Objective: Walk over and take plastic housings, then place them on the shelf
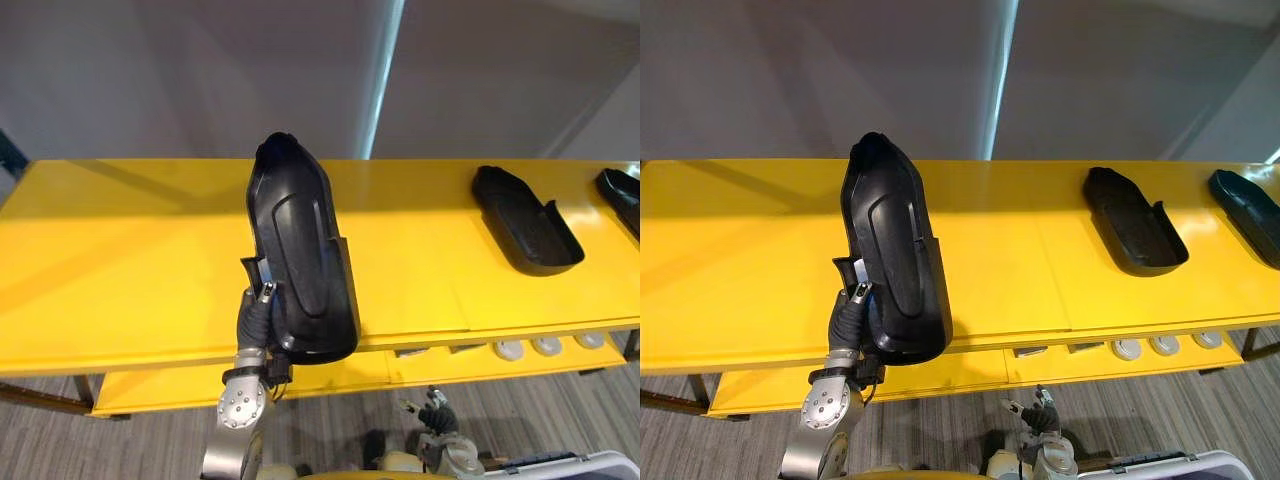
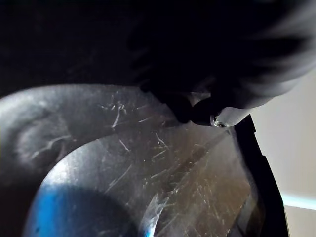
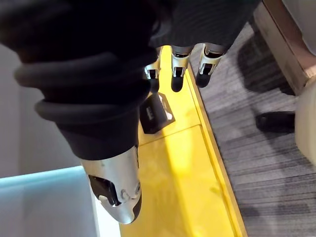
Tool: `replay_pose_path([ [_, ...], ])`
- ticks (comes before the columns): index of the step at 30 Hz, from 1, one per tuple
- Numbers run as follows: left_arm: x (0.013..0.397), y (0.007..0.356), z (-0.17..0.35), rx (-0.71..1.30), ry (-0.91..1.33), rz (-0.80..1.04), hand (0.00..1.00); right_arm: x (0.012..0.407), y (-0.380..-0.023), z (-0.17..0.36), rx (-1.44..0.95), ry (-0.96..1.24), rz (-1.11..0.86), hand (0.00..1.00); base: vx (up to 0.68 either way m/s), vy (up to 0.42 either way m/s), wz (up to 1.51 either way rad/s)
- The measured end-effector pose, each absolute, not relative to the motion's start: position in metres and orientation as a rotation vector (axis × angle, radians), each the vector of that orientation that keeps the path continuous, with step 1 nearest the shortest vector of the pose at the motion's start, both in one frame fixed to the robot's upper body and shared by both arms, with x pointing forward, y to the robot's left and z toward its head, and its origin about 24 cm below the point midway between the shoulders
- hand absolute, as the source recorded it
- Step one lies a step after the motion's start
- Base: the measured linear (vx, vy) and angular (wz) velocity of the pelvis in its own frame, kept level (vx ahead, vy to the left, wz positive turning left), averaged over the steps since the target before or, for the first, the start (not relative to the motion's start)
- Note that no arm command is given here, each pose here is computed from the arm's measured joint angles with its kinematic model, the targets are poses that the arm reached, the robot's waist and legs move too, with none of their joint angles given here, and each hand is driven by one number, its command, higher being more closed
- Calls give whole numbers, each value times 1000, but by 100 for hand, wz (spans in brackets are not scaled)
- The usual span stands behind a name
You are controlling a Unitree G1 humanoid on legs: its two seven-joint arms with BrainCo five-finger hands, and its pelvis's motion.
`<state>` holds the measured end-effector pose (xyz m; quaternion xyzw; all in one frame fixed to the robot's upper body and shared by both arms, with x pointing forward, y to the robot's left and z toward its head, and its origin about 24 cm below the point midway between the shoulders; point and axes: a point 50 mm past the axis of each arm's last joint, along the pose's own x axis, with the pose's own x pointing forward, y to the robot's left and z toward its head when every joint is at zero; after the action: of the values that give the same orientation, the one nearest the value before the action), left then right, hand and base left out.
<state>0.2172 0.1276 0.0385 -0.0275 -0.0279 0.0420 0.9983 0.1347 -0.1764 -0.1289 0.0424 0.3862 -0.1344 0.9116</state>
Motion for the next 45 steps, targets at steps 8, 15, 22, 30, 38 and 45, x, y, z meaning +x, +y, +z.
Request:
replay_pose_path([
  [8, 247, 141, 25, 147, 17, 188, 100, 131, -184, -131, 56, 815, -257, 0, 37, 13, -9],
  [15, 275, 161, 24, 242, 63, 318, 100, 134, -181, -131, 63, 808, -245, 0, -66, -14, -5],
  [22, 299, 176, 33, 258, 84, 410, 100, 136, -178, -133, 59, 820, -218, 0, -110, -60, -1],
  [30, 318, 178, 47, 207, 75, 468, 0, 136, -173, -133, 47, 824, -184, 0, -75, -35, -2],
  [38, 325, 184, 56, 162, 67, 547, 0, 137, -172, -133, 47, 820, -182, 0, 22, 9, -1],
  [45, 329, 188, 56, 126, 82, 585, 0, 141, -171, -131, 48, 811, -180, 0, 28, 39, 1],
])
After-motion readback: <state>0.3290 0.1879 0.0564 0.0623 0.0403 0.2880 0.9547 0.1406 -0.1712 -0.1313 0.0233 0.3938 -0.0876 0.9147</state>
